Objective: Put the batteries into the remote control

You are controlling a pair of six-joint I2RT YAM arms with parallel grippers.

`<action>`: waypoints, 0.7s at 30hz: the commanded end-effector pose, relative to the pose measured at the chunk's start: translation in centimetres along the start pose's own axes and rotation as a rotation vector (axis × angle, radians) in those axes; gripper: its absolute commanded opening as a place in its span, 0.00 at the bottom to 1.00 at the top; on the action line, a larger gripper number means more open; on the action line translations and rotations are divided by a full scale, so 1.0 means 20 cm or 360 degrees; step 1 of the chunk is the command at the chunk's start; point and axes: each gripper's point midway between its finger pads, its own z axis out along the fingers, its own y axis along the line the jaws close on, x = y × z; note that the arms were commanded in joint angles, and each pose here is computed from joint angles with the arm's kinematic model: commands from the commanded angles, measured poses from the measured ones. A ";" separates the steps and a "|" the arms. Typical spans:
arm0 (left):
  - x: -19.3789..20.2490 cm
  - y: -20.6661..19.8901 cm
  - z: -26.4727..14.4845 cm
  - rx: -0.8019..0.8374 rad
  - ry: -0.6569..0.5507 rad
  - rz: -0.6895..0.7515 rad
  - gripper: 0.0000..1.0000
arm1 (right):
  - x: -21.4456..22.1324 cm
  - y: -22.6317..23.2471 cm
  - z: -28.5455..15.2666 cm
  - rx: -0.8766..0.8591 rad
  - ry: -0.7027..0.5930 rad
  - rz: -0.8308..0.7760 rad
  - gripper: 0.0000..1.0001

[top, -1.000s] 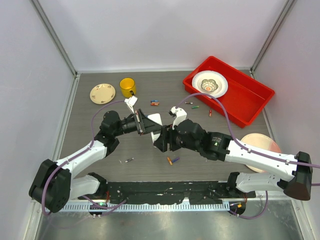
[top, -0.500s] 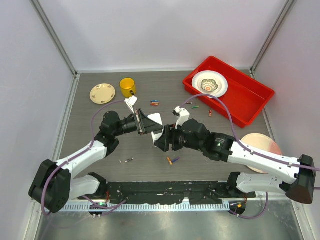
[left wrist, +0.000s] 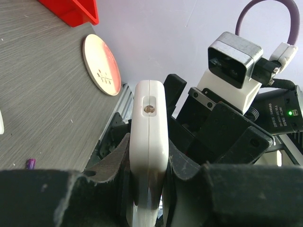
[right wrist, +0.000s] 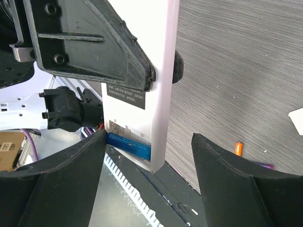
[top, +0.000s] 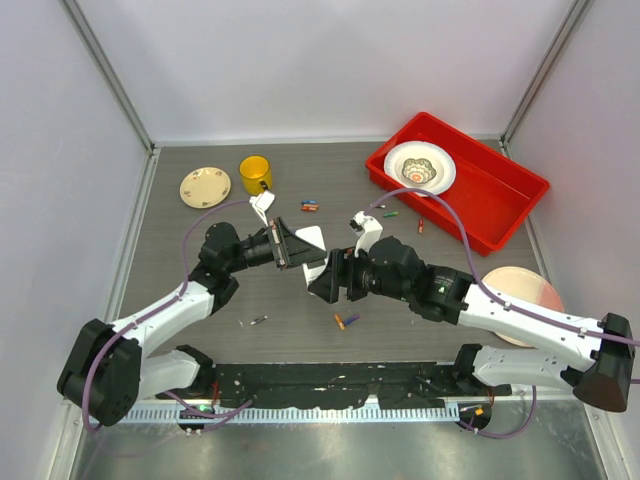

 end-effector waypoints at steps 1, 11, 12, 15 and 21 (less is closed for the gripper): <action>-0.07 -0.17 -0.01 0.0165 -0.0086 0.0122 0.00 | 0.09 -0.02 -0.03 -0.0017 0.0109 0.0000 0.78; -0.06 -0.15 -0.01 0.0145 -0.0077 0.0113 0.00 | 0.05 0.06 -0.03 -0.0147 0.0054 0.0063 0.84; -0.06 -0.14 -0.01 0.0144 -0.0076 0.0109 0.00 | 0.05 0.05 -0.03 -0.0146 0.0053 0.0070 0.84; -0.06 -0.14 -0.01 0.0136 -0.0077 0.0115 0.00 | 0.04 0.07 -0.03 -0.0174 0.0040 0.0087 0.84; -0.06 -0.08 0.00 0.0094 -0.0085 0.0086 0.00 | 0.03 0.08 -0.03 -0.0213 0.0029 0.0139 0.84</action>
